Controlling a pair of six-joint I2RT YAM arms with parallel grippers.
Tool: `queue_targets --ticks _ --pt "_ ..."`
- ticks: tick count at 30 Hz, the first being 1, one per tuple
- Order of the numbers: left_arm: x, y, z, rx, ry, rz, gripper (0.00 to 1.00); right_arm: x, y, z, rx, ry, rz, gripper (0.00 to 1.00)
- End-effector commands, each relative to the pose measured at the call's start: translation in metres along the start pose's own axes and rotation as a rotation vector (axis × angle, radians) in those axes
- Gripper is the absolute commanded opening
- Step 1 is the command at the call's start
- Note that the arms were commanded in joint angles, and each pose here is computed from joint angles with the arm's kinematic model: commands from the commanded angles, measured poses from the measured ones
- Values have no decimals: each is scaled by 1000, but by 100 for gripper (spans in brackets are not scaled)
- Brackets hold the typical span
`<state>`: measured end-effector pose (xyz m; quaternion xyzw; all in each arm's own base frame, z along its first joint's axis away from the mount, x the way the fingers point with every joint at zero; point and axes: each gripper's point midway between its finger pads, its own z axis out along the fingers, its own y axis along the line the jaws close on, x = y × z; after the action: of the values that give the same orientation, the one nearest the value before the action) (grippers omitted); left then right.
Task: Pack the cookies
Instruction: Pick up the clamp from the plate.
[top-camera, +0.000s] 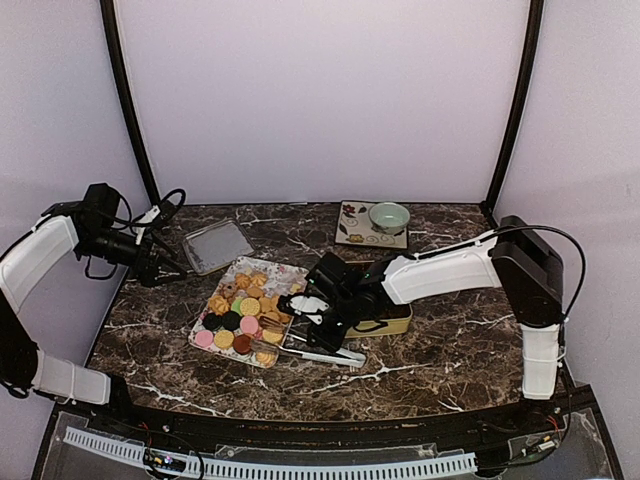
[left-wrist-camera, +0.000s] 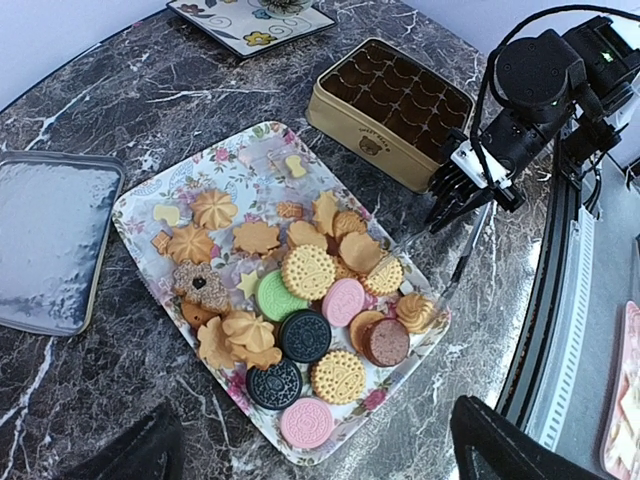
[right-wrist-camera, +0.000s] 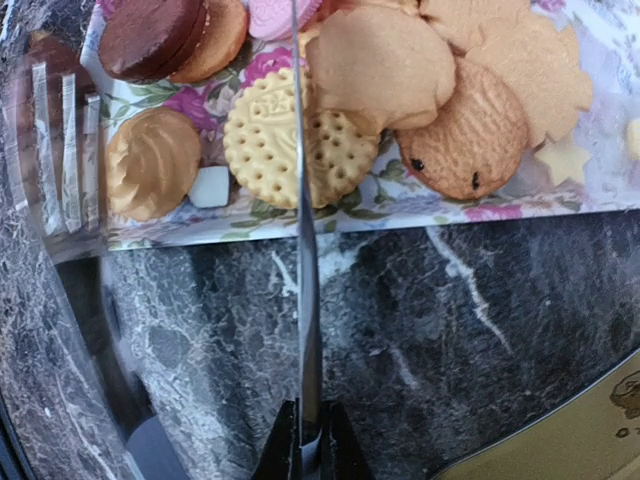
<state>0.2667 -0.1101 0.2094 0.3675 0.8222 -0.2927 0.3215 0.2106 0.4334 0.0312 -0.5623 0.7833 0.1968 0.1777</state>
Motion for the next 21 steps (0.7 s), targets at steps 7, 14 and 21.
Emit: queue_targets --ticks 7,14,21 --pt "-8 -49 -1 157 7 94 92 -62 3 -56 39 -159 -54 0" --pt "-9 -101 10 302 43 246 89 -90 18 -76 -6 -209 -57 0" --pt "10 -115 30 312 182 427 73 -110 28 -82 -58 -226 -61 0"
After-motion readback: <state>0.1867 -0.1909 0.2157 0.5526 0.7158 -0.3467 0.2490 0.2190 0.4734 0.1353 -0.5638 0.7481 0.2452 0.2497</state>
